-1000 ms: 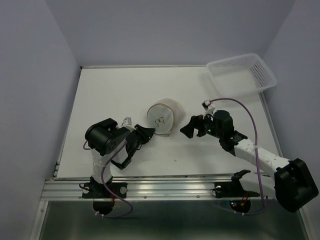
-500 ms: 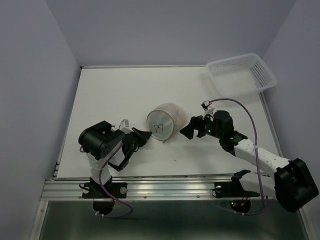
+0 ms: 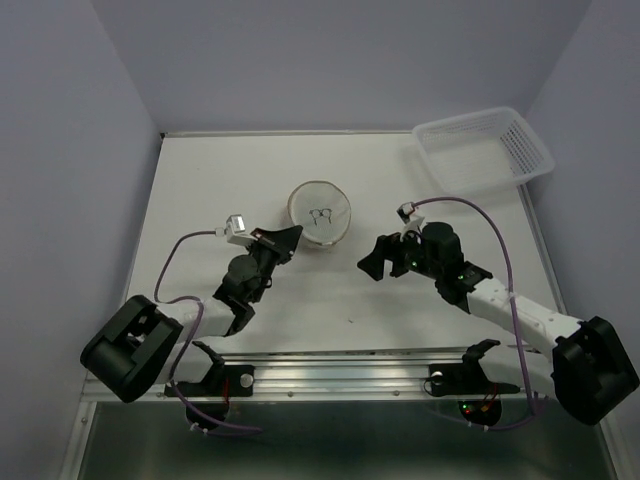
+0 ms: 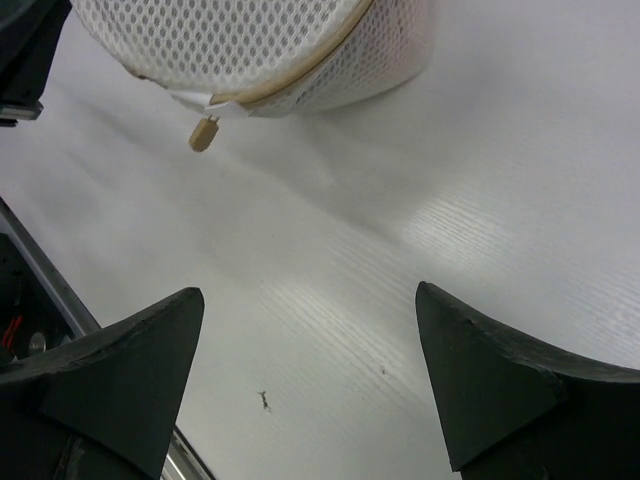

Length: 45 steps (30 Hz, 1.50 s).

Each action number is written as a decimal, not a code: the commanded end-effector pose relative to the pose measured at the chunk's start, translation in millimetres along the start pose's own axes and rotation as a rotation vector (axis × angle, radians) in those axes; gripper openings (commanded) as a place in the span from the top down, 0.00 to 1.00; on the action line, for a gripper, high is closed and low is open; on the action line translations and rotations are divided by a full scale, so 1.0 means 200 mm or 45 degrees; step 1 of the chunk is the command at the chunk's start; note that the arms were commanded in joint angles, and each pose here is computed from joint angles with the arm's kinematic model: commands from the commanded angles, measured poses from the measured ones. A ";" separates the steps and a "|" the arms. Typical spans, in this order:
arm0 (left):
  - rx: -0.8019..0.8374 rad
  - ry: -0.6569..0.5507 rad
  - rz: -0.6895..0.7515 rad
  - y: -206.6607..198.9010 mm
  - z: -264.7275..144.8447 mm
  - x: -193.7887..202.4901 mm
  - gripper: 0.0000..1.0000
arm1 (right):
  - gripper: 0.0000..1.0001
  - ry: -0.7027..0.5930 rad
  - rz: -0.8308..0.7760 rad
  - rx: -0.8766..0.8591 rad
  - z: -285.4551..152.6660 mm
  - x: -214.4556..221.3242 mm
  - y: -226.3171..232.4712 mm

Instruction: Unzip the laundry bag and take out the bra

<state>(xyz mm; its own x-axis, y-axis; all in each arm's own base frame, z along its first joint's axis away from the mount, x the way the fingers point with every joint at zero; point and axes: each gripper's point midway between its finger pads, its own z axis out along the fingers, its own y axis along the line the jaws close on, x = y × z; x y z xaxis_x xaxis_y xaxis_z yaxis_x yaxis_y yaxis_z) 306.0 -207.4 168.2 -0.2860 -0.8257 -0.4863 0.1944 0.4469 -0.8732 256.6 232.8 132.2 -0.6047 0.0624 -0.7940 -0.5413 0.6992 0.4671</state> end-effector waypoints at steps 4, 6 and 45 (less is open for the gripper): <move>-0.133 -0.083 0.064 -0.07 0.06 -0.11 1.00 | 0.14 -0.158 -0.083 -0.047 0.02 -0.20 0.21; -0.155 -0.082 0.066 -0.07 0.06 -0.11 1.00 | 0.19 -0.169 -0.091 -0.052 0.04 -0.19 0.28; -0.267 -0.117 0.061 -0.03 -0.01 -0.13 1.00 | 0.67 -0.078 0.003 0.249 0.51 -0.10 0.33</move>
<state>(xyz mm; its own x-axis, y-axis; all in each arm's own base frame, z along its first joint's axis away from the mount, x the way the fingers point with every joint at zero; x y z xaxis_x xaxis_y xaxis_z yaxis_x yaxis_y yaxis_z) 304.7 -188.8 159.0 -0.2509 -0.7967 -0.5498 -0.0272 0.5735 -0.8187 285.8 334.8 115.7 -0.5966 0.0598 -0.8003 -0.3948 0.8463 0.3575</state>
